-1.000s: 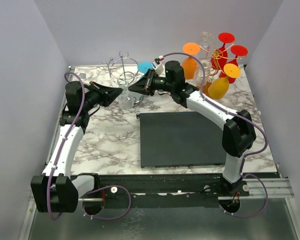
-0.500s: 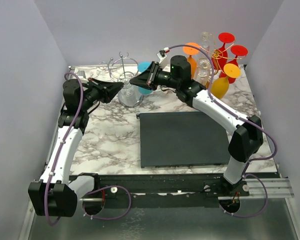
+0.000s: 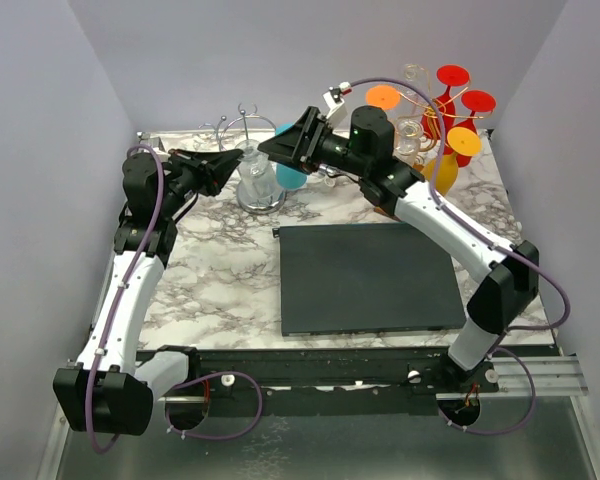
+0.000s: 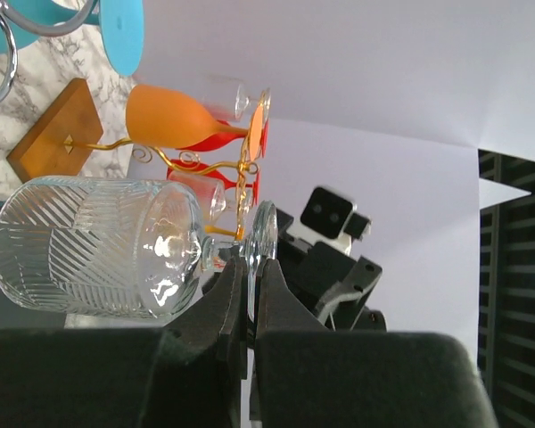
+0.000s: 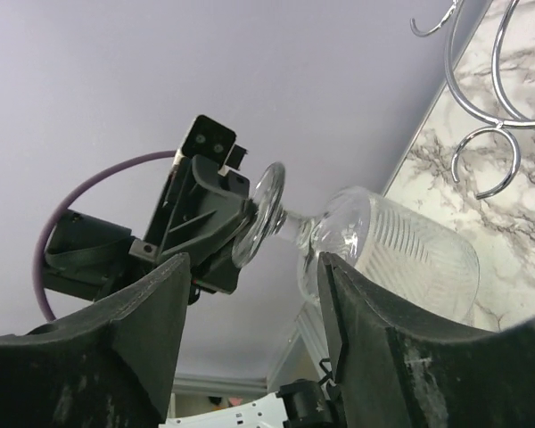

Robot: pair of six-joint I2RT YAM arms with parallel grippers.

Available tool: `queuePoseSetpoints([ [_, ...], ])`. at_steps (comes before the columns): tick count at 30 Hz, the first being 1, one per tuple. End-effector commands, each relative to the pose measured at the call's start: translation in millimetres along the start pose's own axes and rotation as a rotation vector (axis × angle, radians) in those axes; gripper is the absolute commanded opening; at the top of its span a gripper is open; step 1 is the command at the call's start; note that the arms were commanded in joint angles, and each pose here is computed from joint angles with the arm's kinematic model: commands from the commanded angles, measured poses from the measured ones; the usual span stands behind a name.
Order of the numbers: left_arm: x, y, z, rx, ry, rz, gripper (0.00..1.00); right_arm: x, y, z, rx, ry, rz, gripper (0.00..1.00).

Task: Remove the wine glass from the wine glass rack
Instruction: Pick up the wine glass from the wine rack.

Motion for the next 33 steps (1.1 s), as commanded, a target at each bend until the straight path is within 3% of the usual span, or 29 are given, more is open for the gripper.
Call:
queuePoseSetpoints([
  [1, 6, 4, -38, 0.06, -0.127, -0.084, 0.0, 28, 14, 20, 0.06, 0.012, -0.144, 0.68],
  [4, 5, 6, -43, 0.073, -0.143, -0.09, 0.0, 40, 16, 20, 0.081, 0.006, -0.177, 0.74],
  [12, 5, 8, -55, 0.168, -0.213, -0.08, 0.0, 50, -8, -5, 0.083, 0.078, -0.113, 0.81],
  [33, 20, 2, -70, 0.246, -0.328, -0.053, 0.0, 19, -20, -6, -0.02, 0.325, -0.109, 0.83],
])
Point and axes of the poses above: each gripper's point midway between its finger pads, its own x axis back along the fingers, its own z axis along the line the jaws close on, y = z × x, the point moved 9 cm from there along x, back along the fingers, and after that the axes turned 7 degrees about -x, right-handed, at the moved point
